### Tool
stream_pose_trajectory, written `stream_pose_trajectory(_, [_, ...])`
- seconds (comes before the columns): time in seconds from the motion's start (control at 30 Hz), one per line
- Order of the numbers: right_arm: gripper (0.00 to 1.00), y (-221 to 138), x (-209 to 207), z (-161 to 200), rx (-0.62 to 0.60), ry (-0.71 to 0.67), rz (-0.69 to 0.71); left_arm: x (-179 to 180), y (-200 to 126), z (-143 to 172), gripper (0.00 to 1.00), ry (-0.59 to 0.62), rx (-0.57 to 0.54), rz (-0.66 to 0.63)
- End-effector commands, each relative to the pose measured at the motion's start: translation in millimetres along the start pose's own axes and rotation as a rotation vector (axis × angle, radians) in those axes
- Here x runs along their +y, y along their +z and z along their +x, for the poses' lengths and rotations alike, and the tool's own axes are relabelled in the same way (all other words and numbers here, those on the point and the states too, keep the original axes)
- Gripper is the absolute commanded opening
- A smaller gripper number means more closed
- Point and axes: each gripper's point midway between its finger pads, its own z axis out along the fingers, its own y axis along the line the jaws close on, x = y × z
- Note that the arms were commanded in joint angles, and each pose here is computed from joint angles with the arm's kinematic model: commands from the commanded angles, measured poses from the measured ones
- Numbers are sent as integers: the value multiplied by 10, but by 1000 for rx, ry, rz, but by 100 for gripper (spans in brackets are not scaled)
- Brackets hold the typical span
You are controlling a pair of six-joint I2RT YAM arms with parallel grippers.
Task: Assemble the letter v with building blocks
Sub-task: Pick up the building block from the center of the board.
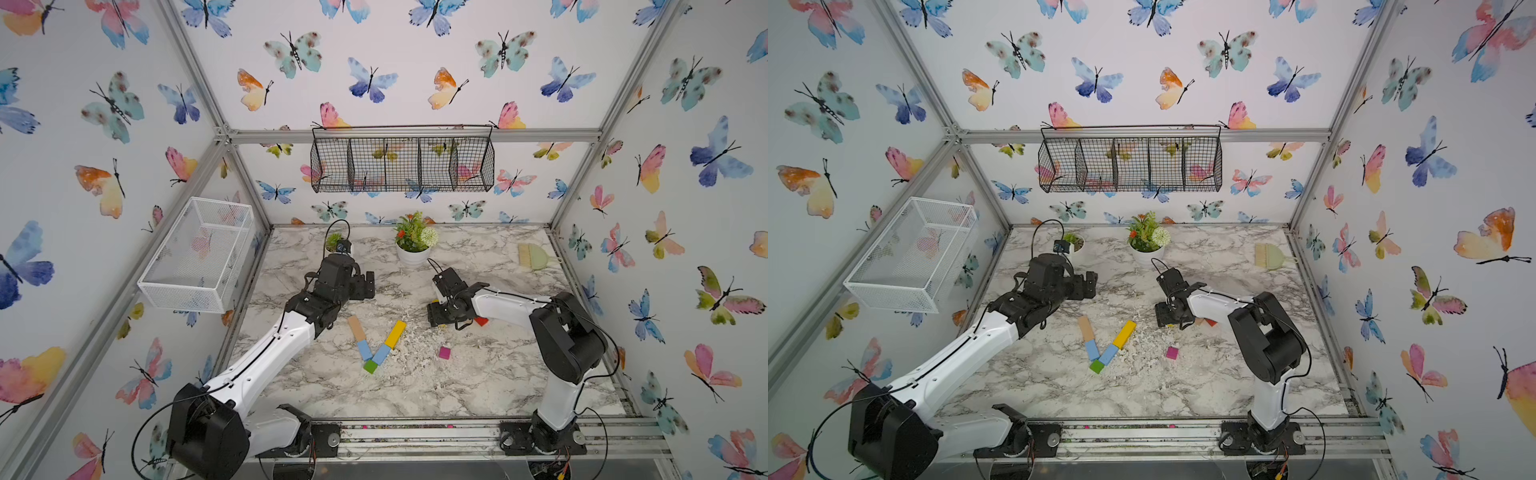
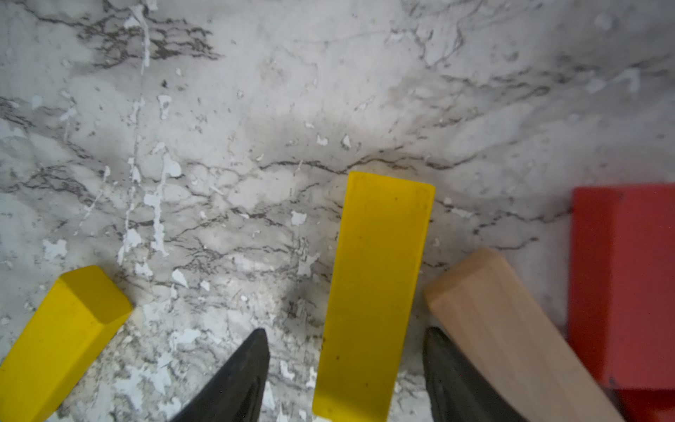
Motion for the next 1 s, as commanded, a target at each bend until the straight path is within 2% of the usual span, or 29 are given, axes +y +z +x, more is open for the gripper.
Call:
stream_pose_trajectory(0.0, [61, 90, -9, 53, 31, -12, 16, 3, -37, -42, 98, -13, -21, 12])
stream_pose_trajectory(0.23, [46, 95, -41, 37, 30, -47, 45, 0, -34, -43, 98, -13, -21, 15])
stream_pose_trajectory(0.53, [28, 20, 81, -11, 11, -160, 69, 8, -31, -40, 98, -14, -20, 11])
stream_pose_trajectory(0.8, [25, -113, 331, -53, -14, -291, 52, 7, -40, -47, 98, -14, -23, 12])
stream_pose_trajectory(0.97, [24, -94, 351, 25, 33, -378, 63, 6, -49, -51, 98, -15, -26, 14])
